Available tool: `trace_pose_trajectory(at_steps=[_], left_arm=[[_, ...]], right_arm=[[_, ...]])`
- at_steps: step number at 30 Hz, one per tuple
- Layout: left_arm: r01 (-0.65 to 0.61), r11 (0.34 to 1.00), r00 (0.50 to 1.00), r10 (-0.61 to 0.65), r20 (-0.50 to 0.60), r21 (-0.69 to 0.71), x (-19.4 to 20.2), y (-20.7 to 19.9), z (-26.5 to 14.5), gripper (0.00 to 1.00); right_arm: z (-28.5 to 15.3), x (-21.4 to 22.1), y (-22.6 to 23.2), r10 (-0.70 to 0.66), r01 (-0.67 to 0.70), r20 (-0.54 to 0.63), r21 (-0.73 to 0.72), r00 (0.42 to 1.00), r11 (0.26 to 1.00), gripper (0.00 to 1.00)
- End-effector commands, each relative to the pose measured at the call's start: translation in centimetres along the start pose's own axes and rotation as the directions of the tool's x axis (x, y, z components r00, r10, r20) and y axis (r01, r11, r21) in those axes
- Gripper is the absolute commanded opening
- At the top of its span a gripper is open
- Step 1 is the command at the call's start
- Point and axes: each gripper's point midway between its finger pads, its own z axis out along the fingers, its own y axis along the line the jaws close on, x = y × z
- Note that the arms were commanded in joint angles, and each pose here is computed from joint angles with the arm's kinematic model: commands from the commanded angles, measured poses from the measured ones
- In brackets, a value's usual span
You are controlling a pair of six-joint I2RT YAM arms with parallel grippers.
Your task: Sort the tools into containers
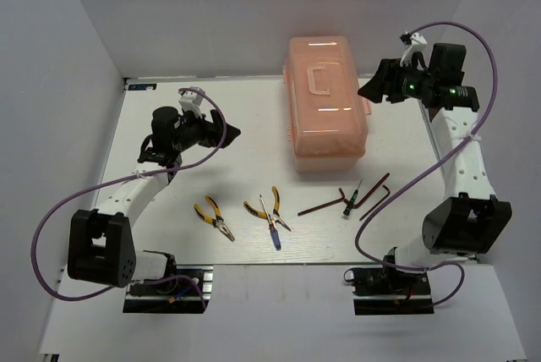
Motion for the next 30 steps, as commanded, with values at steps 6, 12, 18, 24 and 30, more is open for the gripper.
trace_pose_trajectory(at_steps=[6,12,18,24,30], left_arm=[[-0.025,1.0,1.0,0.025,-0.01,0.004,-0.4,0.2,0.5,0.99],[-0.029,0.999,1.0,0.03,-0.008,0.027,-0.5,-0.2,0.5,0.99],[-0.024,0.999,1.0,0.025,-0.018,0.033,-0.2,-0.1,0.7,0.99],[-0.02,0.999,1.0,0.021,-0.014,0.044,-0.4,-0.4,0.7,0.99],[-0.006,0.997,1.0,0.007,-0.016,0.076,-0.4,-1.0,0.7,0.99]], right_arm=[[1.6,-5.6,2.2,0.013,-0.01,0.08,-0.045,0.997,0.999,0.7],[4.3,-3.7,2.4,-0.001,0.002,0.024,-0.05,1.0,0.999,0.67],[5.2,-3.8,2.9,-0.056,0.057,0.017,-0.065,0.998,0.996,0.67],[7.7,-3.2,3.8,-0.088,0.087,0.001,-0.118,0.996,0.989,0.62],[10.3,-2.6,3.4,-0.135,0.133,-0.022,-0.068,0.991,0.989,0.59]])
